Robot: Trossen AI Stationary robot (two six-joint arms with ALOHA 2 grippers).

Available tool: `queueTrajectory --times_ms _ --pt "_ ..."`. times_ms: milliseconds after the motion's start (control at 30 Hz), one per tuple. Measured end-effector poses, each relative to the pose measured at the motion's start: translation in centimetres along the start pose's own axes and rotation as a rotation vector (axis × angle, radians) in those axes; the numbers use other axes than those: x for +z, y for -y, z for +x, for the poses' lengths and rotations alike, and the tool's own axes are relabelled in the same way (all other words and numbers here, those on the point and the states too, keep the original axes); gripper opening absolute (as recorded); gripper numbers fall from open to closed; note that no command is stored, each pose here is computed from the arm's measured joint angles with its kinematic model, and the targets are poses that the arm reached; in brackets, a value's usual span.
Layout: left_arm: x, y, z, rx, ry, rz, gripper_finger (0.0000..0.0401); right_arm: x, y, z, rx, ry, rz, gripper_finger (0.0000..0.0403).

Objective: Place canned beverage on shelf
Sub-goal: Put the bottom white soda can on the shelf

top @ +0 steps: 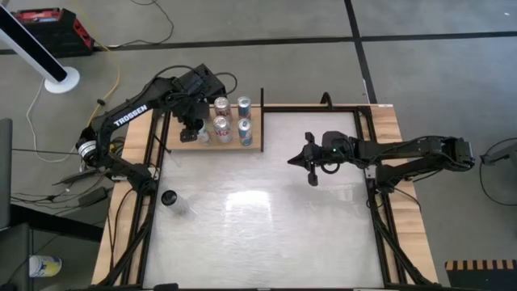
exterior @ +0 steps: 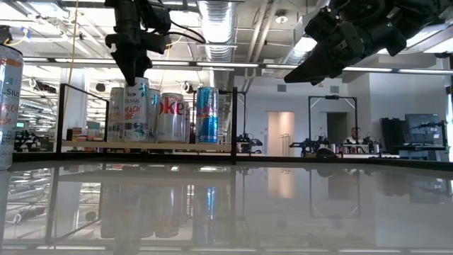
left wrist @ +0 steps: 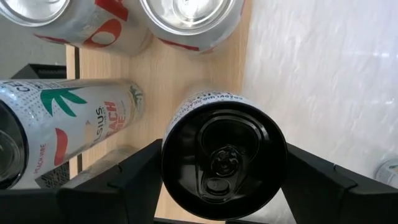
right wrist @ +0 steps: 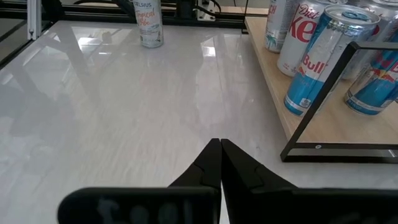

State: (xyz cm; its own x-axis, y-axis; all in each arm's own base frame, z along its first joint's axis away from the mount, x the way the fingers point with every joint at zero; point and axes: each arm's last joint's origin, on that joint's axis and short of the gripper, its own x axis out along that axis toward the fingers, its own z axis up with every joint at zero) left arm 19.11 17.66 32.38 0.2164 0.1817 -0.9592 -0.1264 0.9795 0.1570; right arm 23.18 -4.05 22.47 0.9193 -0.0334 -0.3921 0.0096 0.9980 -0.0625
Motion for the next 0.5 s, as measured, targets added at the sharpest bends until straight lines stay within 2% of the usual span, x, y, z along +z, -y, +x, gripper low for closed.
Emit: queueTrajectory --times_ms 500 --pt "0.24 -0.34 -0.93 0.049 -0.009 0.073 0.0257 -0.04 0.03 0.00 -0.001 -0.001 0.001 0.0027"
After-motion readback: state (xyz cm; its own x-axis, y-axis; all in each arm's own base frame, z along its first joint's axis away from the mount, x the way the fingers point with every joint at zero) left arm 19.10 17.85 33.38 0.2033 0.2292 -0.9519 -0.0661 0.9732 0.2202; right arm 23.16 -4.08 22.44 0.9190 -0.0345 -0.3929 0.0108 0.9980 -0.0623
